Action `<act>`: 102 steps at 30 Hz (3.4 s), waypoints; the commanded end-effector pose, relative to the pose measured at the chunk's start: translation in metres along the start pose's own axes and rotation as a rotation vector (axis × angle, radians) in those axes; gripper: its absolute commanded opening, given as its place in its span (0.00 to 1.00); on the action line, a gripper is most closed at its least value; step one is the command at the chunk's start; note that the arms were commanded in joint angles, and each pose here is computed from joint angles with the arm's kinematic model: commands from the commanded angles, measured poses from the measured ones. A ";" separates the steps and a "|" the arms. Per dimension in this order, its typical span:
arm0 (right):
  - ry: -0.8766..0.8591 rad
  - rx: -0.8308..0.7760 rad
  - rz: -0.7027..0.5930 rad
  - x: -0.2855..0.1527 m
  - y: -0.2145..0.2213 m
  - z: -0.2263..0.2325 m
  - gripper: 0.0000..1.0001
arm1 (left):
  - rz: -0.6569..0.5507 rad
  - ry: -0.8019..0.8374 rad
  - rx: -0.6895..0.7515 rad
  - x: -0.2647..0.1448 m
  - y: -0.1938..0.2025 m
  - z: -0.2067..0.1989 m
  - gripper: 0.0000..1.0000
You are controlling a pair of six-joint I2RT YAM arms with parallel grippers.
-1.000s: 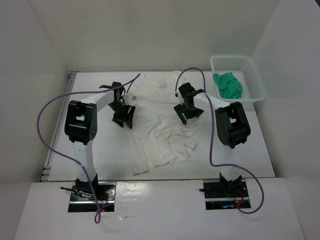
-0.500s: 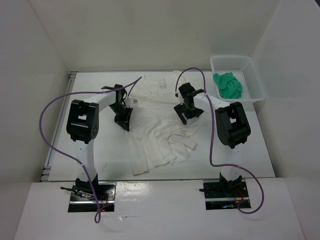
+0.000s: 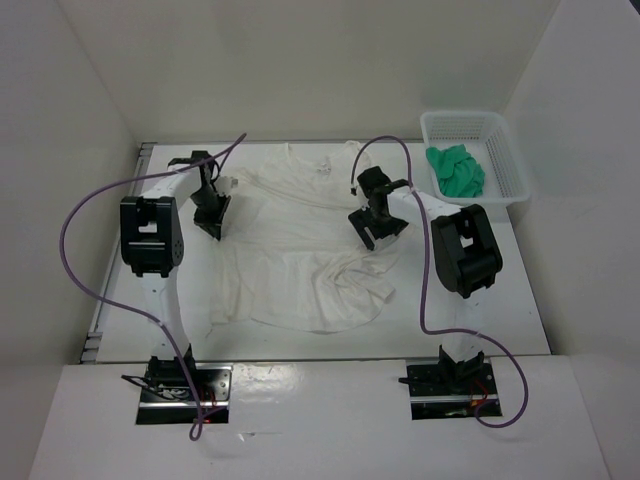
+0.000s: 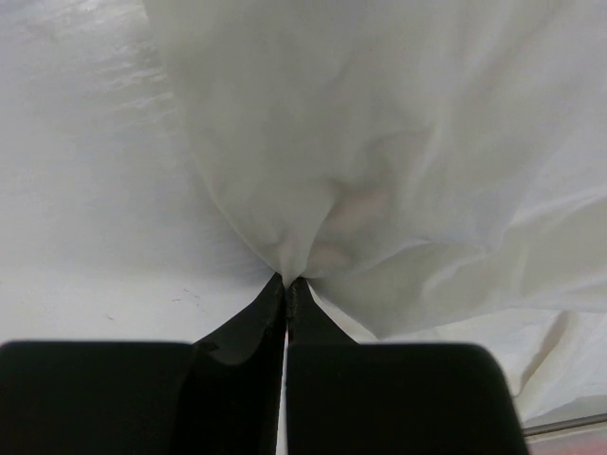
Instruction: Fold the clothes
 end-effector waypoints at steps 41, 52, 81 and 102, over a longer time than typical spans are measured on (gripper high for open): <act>0.157 0.153 -0.120 -0.075 0.044 -0.072 0.91 | -0.043 -0.275 -0.136 0.015 0.000 0.138 0.00; -0.119 0.091 -0.242 -0.118 0.064 -0.029 0.92 | -0.238 -0.152 -0.100 -0.064 0.009 0.109 0.64; -0.410 -0.283 0.030 -0.045 0.059 0.095 0.66 | 0.030 -0.036 0.080 -0.084 0.189 0.053 0.76; -0.462 -0.330 0.074 -0.039 0.067 0.110 0.70 | 0.140 0.032 -0.077 -0.058 0.170 0.063 0.85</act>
Point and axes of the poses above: each gripper's point midway between its finger pads, its own x axis out along the fingers, its own z axis along the line the jaws close on, y = z × x, the point moved 10 cm from there along -x, back along the fingers, and after that the axes turned 9 degrees about -x, right-handed, at the moved point
